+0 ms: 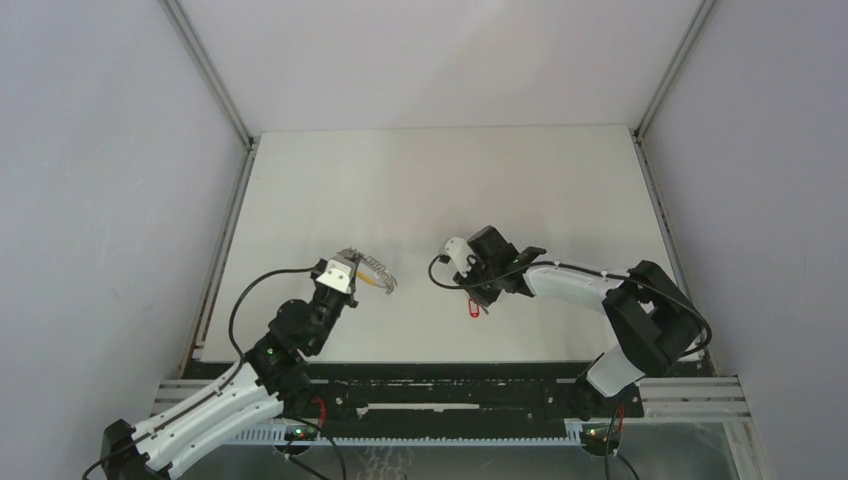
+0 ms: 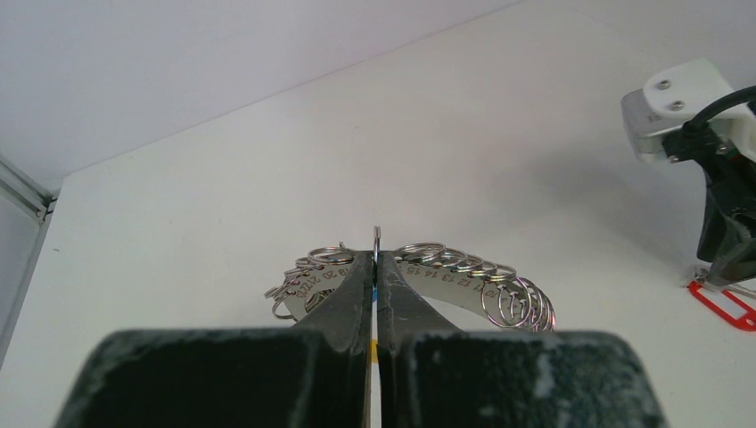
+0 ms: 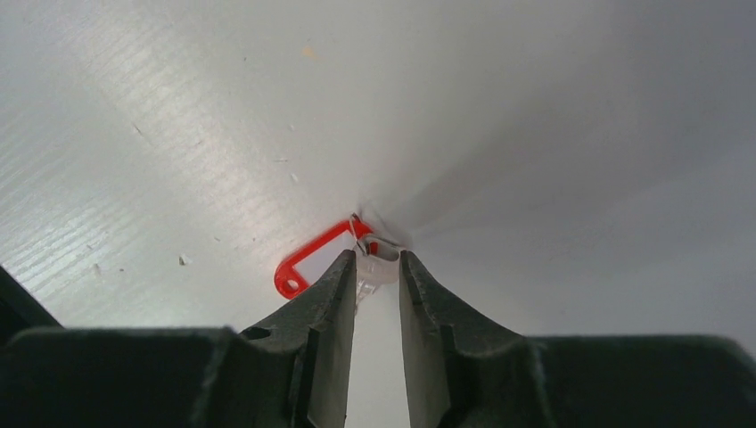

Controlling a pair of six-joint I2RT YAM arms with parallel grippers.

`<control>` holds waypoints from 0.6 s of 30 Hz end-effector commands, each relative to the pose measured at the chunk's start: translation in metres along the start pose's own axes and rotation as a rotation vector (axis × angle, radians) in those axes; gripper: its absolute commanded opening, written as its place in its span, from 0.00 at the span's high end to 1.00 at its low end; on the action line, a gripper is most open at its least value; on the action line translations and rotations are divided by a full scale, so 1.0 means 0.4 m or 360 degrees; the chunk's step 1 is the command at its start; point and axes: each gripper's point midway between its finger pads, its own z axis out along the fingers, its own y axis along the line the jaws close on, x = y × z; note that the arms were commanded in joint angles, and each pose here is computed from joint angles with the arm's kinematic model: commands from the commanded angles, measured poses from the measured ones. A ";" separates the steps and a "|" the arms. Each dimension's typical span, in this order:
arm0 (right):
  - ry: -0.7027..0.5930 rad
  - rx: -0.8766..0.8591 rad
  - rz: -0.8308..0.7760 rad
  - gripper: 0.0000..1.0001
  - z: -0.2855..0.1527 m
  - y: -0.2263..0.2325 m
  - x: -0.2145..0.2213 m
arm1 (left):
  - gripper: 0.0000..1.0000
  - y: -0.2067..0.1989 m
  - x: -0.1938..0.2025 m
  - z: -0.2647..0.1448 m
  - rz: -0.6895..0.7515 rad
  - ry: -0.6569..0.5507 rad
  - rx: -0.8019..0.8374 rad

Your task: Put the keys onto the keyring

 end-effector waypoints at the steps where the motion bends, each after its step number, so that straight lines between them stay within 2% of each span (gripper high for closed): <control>1: -0.0054 0.0034 -0.0064 0.76 0.007 -0.011 -0.062 | 1.00 -0.003 -0.053 0.003 -0.0076 -0.0120 0.0012; 6: -0.0046 0.0026 -0.0087 0.81 0.011 -0.009 -0.067 | 1.00 -0.003 -0.053 0.003 -0.0076 -0.0120 0.0012; 12: 0.0011 -0.0002 -0.0135 1.00 0.015 0.002 -0.076 | 1.00 -0.003 -0.051 0.003 -0.0070 -0.0113 0.0013; 18: 0.0225 -0.0012 -0.0223 1.00 0.036 0.009 -0.071 | 1.00 0.000 -0.052 0.001 -0.0067 -0.0114 0.0008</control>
